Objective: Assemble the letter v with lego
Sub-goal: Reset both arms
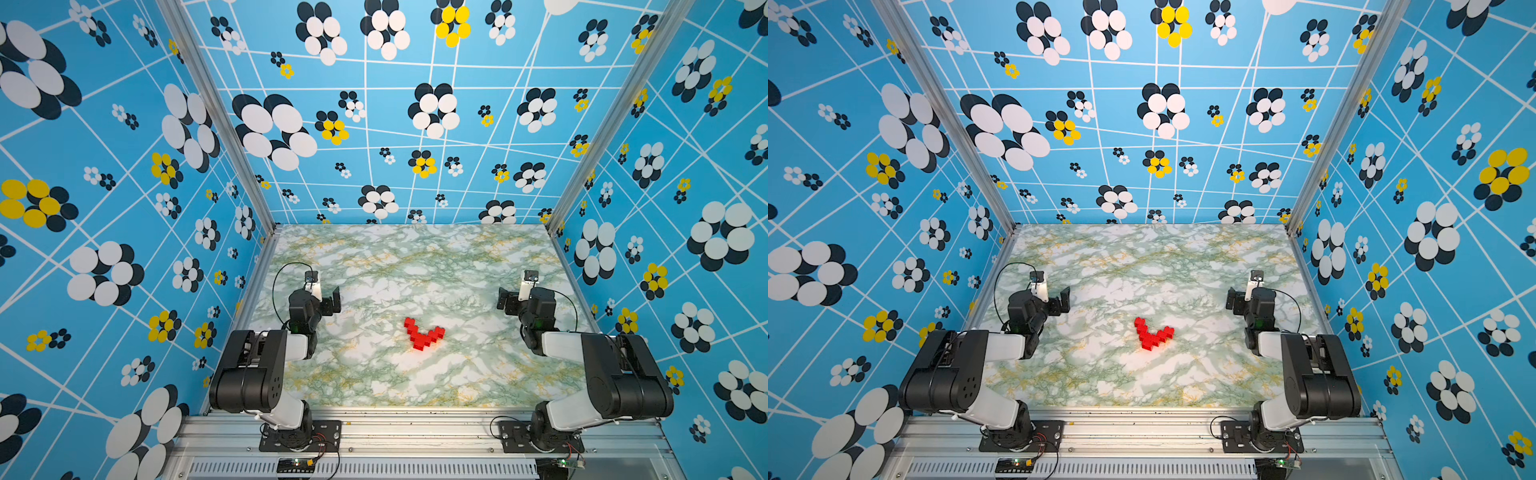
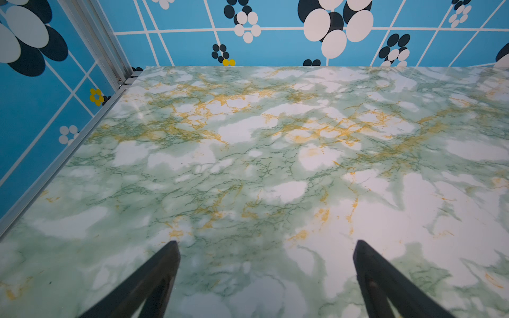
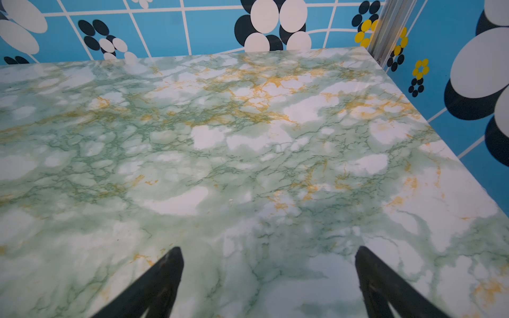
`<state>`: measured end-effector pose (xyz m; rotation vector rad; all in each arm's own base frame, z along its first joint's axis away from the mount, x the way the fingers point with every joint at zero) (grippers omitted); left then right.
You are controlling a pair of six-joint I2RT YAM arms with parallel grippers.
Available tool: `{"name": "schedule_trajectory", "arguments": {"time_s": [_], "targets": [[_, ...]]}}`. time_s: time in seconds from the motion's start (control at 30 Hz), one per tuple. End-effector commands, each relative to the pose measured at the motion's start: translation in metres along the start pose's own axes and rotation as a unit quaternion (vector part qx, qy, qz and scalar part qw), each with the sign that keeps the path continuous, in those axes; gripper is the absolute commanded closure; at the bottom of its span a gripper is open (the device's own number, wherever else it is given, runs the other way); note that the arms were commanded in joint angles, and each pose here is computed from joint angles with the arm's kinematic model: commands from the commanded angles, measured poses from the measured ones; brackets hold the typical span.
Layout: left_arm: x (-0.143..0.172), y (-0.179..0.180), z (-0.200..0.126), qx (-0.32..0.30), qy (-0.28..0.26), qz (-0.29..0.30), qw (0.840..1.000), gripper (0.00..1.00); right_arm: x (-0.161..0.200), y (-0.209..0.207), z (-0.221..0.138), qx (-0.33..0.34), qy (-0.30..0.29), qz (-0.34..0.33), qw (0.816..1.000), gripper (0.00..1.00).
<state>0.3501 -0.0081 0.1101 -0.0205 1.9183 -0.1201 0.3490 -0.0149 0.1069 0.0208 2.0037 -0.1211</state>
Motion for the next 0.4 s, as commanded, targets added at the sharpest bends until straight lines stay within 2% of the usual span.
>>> {"name": "schedule_trajectory", "arguments": {"time_s": [0.0, 0.37], "targets": [[-0.0029, -0.0009, 0.0007, -0.002, -0.010, 0.005, 1.000, 0.00, -0.0040, 0.0004, -0.0007, -0.005, -0.013, 0.010, 1.000, 0.01], [-0.0024, -0.0007, 0.0005, -0.003, -0.009, 0.005, 1.000, 0.01, -0.0045, 0.0031, -0.0006, 0.010, -0.012, -0.003, 1.000, 0.01]]}}
Point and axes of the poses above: each gripper's point midway between its finger pads, its own z axis out along the fingers, its own y axis along the line the jaws close on, x = y × z, the point moved 5 cm from there along -z, back along the fingers, and after that the axes turned 4 degrees about -z, right-handed, at the moved point
